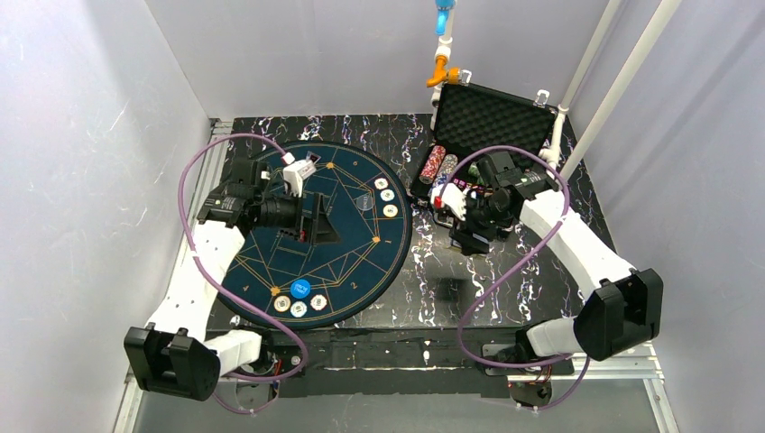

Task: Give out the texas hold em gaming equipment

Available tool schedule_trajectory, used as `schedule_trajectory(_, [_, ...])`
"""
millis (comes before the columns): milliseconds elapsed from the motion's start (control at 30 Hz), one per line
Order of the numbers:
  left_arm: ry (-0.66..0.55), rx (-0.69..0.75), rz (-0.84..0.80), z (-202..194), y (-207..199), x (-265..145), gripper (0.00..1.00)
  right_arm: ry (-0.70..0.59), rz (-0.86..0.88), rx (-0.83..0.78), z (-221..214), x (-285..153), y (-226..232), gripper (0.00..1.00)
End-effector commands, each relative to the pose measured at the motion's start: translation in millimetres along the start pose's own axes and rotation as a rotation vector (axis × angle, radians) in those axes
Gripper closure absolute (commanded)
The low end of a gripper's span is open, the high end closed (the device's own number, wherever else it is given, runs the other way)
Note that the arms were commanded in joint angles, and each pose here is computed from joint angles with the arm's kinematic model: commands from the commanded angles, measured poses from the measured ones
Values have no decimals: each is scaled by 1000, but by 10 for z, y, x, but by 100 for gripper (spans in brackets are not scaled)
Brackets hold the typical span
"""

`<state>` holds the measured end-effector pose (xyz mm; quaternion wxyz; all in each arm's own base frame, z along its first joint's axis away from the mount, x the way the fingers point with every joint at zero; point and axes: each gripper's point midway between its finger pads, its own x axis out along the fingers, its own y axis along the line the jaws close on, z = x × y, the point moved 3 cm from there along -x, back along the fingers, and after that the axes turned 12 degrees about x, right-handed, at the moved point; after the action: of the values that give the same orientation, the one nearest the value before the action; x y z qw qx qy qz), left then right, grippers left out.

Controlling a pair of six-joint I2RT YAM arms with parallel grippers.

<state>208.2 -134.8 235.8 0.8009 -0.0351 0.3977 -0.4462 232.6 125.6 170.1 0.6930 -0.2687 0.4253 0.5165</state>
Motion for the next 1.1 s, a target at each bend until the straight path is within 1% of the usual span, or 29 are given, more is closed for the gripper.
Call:
schedule_trajectory(0, [-90, -127, -152, 44, -141, 143, 5, -142, 50, 74, 447, -76, 98, 79])
schedule_trajectory(167, [-172, -234, -238, 181, 82, 579, 10, -186, 55, 22, 670, 112, 91, 80])
schedule_trajectory(233, [-168, -281, -291, 203, 96, 736, 13, -200, 54, 9, 784, 165, 91, 80])
schedule_trajectory(300, [-145, -316, -311, 201, 78, 873, 14, -203, 58, 17, 901, 216, 109, 80])
schedule_trajectory(400, [-110, -322, -341, 246, -38, 1058, 14, -199, 47, -7, 1074, 265, 213, 81])
schedule_trajectory(500, [-98, -255, -386, 399, -248, 1133, 14, -215, 9, -9, 1215, 250, 273, 81])
schedule_trajectory(567, [-92, -203, -416, 474, -372, 1176, 15, -215, 2, 21, 1270, 243, 308, 81])
schedule_trajectory(600, [-84, -199, -428, 492, -410, 1195, 15, -219, 1, 34, 1291, 231, 322, 81])
schedule_trajectory(733, [-37, -234, -483, 491, -514, 1278, 19, -239, -27, 18, 1335, 166, 362, 81])
schedule_trajectory(900, [-6, -231, -493, 444, -636, 1388, 24, -230, -29, 23, 1403, 146, 419, 81])
schedule_trajectory(967, [12, -251, -488, 409, -636, 1446, 24, -238, -30, 20, 1432, 144, 430, 81])
schedule_trajectory(1067, [38, -295, -485, 377, -603, 1518, 29, -240, -21, 3, 1458, 163, 491, 81])
